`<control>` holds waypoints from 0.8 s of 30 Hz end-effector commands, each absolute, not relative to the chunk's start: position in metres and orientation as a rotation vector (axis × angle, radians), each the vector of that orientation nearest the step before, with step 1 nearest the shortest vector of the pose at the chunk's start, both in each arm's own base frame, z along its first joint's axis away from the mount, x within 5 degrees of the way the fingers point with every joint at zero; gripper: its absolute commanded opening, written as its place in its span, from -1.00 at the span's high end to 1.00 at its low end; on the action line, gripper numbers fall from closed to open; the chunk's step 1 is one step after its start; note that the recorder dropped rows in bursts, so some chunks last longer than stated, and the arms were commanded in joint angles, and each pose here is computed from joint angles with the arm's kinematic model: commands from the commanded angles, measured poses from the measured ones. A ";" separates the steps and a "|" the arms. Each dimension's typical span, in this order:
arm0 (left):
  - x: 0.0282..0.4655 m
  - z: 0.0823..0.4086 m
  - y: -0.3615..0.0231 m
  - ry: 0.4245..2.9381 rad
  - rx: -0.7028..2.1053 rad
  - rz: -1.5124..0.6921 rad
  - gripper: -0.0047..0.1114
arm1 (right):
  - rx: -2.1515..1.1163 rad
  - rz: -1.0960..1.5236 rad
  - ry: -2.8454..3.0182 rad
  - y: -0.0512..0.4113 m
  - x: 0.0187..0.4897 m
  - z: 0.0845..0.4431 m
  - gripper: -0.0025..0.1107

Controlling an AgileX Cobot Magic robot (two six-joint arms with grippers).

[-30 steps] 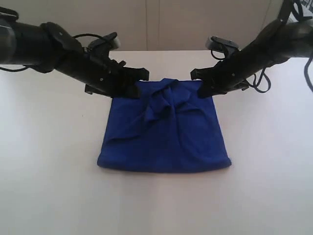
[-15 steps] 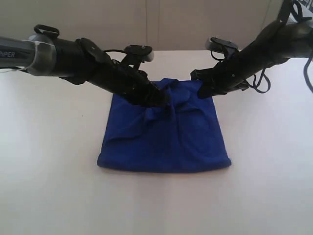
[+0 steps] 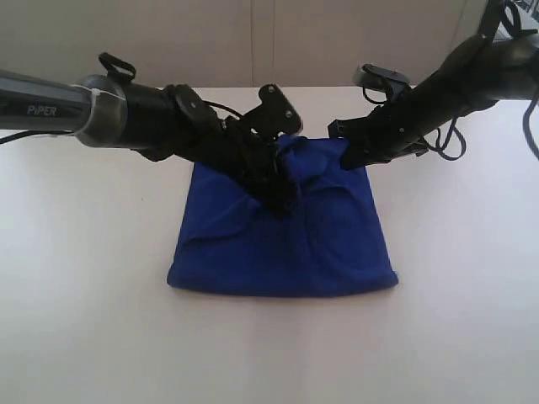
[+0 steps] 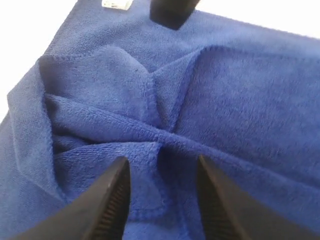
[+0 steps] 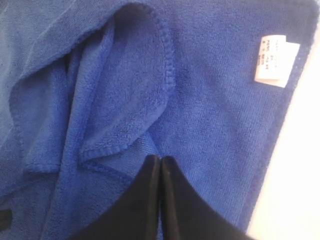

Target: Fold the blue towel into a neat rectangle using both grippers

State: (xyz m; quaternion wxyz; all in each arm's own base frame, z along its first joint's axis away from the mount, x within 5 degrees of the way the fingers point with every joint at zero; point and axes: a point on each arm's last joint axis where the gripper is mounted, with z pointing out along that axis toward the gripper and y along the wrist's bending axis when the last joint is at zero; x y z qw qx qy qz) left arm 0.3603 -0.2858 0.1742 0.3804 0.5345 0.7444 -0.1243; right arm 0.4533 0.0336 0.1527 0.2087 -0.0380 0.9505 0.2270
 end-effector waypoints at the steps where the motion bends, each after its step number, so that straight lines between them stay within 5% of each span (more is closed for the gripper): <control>1: 0.360 0.175 -0.286 1.858 1.434 -0.271 0.09 | -0.125 0.631 2.638 0.033 0.455 0.154 0.96; 13: 0.369 0.150 -0.286 1.825 1.476 -0.161 0.12 | -0.121 0.635 2.654 0.033 0.455 0.147 0.96; 20: 0.372 0.163 -0.284 1.781 1.432 -0.111 0.77 | -0.119 0.632 2.651 0.033 0.455 0.147 0.96; 24: 0.364 0.189 -0.284 1.751 1.451 -0.161 0.88 | -0.122 0.637 2.655 0.033 0.455 0.147 0.96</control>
